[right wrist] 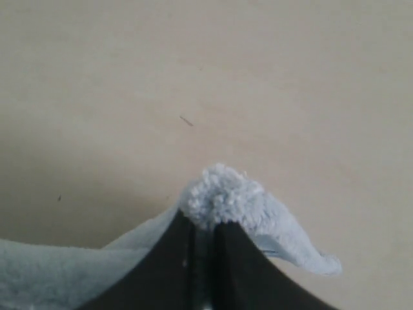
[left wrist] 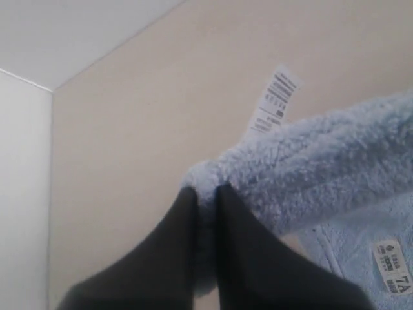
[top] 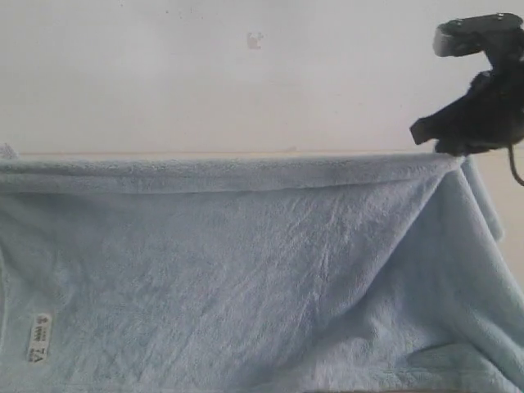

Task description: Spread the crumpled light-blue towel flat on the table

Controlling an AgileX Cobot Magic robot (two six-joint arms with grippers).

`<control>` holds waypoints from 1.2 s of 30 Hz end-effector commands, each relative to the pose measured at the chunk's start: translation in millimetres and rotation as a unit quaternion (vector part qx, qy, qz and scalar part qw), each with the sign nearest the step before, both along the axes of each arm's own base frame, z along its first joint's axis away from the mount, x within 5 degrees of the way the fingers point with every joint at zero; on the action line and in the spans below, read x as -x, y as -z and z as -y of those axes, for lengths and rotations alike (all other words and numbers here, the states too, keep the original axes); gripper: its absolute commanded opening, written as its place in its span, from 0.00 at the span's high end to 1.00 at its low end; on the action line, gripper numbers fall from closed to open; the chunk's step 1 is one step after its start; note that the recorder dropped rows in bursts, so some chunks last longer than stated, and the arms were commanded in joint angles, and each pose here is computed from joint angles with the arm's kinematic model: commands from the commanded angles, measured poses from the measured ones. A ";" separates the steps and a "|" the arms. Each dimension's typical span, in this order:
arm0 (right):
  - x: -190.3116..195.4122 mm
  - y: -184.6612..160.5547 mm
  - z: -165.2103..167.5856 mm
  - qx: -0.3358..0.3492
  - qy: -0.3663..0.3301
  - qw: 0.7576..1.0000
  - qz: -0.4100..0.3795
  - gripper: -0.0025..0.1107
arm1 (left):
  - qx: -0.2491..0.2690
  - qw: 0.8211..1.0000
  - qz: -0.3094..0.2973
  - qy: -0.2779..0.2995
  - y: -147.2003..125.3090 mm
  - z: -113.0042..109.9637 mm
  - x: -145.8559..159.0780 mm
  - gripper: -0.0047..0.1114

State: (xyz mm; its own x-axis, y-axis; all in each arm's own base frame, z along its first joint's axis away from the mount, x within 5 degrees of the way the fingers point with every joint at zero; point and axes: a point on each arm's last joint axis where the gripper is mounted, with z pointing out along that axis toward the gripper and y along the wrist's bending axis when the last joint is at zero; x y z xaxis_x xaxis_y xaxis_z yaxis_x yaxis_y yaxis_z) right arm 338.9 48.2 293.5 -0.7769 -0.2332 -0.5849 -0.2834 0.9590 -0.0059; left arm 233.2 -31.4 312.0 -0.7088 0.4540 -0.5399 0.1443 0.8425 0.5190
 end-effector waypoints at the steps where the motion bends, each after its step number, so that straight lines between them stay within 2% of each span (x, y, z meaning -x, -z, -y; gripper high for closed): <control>1: -58.9 -4.6 -4.9 0.008 -0.012 1.000 0.005 0.94 | 0.058 0.997 -0.025 -0.037 37.0 -21.6 -64.4 0.93; 4: -87.1 -21.6 -10.7 0.000 -0.027 1.000 0.012 0.93 | 0.114 0.991 -0.019 -0.071 43.5 -39.2 -102.2 0.91; 6: -96.0 -32.5 -15.7 -0.015 -0.045 0.999 0.018 0.82 | 0.141 0.987 -0.015 -0.076 43.9 -43.9 -117.7 0.85; 7: -97.7 -36.7 -17.2 -0.019 -0.052 0.998 0.024 0.72 | 0.147 0.987 -0.015 -0.069 43.6 -43.6 -121.6 0.79; 10: -99.4 -41.8 -18.2 -0.029 -0.048 0.998 0.034 0.33 | 0.165 0.984 -0.014 -0.061 40.8 -41.0 -126.1 0.59; 11: -99.2 -41.6 -17.8 -0.031 -0.042 0.998 0.032 0.30 | 0.172 0.983 -0.011 -0.063 39.2 -40.4 -125.5 0.54; 13: -97.6 -41.2 -16.5 -0.025 -0.037 0.999 0.022 0.35 | 0.186 0.980 -0.011 -0.069 35.4 -39.3 -122.2 0.44; 16: -91.7 -44.8 -15.1 -0.028 -0.031 0.999 0.008 0.45 | 0.199 0.978 -0.009 -0.062 22.9 -36.2 -113.4 0.44; 20: -74.9 -56.4 -12.7 -0.029 -0.026 0.999 0.014 0.56 | 0.228 0.973 0.016 -0.042 -2.6 -31.0 -90.7 0.52; 25: -46.6 -50.3 -3.0 0.008 -0.015 1.000 0.015 0.75 | 0.259 0.965 0.021 -0.013 -21.1 -24.0 -47.6 0.71; 29: -24.8 -30.0 3.0 0.029 -0.010 0.999 0.017 0.98 | 0.271 0.962 -0.001 -0.014 -10.1 -22.0 -19.5 0.83; 33: -12.6 9.5 4.8 0.034 -0.009 0.999 -0.017 0.98 | 0.287 0.957 -0.028 0.012 10.7 -15.9 -0.7 0.92; 36: -4.6 36.9 5.9 0.036 -0.007 0.999 -0.037 0.98 | 0.301 0.951 -0.058 0.046 30.4 -9.1 2.6 0.93</control>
State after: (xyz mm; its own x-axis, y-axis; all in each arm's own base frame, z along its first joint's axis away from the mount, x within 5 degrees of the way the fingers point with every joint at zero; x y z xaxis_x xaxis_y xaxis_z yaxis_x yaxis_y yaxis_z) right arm 348.5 44.9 272.1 -0.8144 -0.2817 -0.5073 -0.3028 0.9521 -0.0425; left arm 234.1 -17.3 294.3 -0.7518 0.1244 -0.6476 0.2012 0.9785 -0.0457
